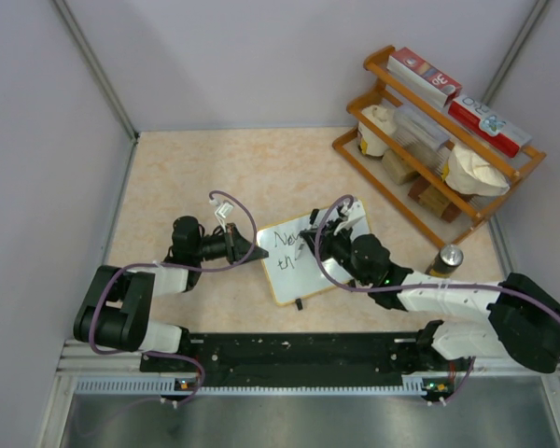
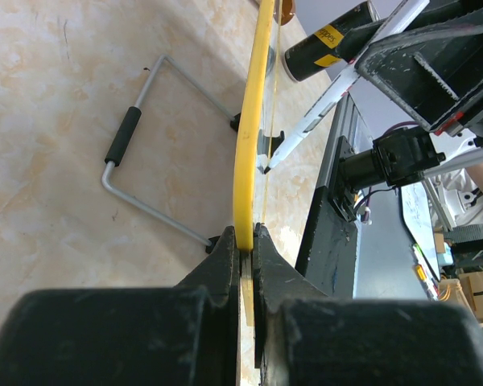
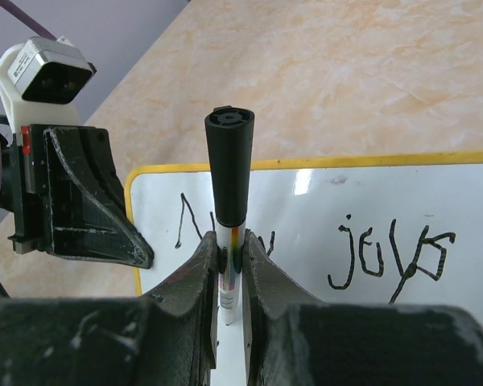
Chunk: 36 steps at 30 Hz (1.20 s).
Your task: Write a sentence on the whiteboard
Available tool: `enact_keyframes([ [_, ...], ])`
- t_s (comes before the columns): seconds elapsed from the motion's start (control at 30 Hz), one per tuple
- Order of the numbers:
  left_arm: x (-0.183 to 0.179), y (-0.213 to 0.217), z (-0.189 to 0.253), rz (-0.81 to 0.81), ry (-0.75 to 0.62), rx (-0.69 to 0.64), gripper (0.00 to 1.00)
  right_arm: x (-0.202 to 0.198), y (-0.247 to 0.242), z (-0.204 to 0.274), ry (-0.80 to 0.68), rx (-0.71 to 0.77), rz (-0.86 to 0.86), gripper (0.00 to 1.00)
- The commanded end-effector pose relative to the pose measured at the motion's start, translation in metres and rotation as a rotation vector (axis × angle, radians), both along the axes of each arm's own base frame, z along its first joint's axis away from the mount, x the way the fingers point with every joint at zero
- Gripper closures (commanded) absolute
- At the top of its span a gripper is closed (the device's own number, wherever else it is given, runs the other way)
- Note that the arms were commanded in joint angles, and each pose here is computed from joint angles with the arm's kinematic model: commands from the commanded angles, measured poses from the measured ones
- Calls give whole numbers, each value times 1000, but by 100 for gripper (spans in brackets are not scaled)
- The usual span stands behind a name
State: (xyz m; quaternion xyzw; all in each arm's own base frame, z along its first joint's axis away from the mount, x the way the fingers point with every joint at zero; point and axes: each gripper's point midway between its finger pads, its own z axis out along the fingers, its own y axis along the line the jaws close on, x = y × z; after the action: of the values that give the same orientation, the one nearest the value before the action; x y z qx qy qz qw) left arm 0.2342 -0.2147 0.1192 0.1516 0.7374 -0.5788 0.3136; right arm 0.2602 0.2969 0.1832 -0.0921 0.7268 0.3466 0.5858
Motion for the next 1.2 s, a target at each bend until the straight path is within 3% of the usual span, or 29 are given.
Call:
enact_keyframes([
  [0.0,-9,-4,3,-72,-51,-9,100,6,9,23,-43,55,14,100],
  [0.63,-9,-4,2,-71,-50,-8,100,11,0,9,-20,20,-38,100],
  [1.17,-9,-4,3,-72,-53,-9,100,21,-11,30,-53,34,-74,100],
])
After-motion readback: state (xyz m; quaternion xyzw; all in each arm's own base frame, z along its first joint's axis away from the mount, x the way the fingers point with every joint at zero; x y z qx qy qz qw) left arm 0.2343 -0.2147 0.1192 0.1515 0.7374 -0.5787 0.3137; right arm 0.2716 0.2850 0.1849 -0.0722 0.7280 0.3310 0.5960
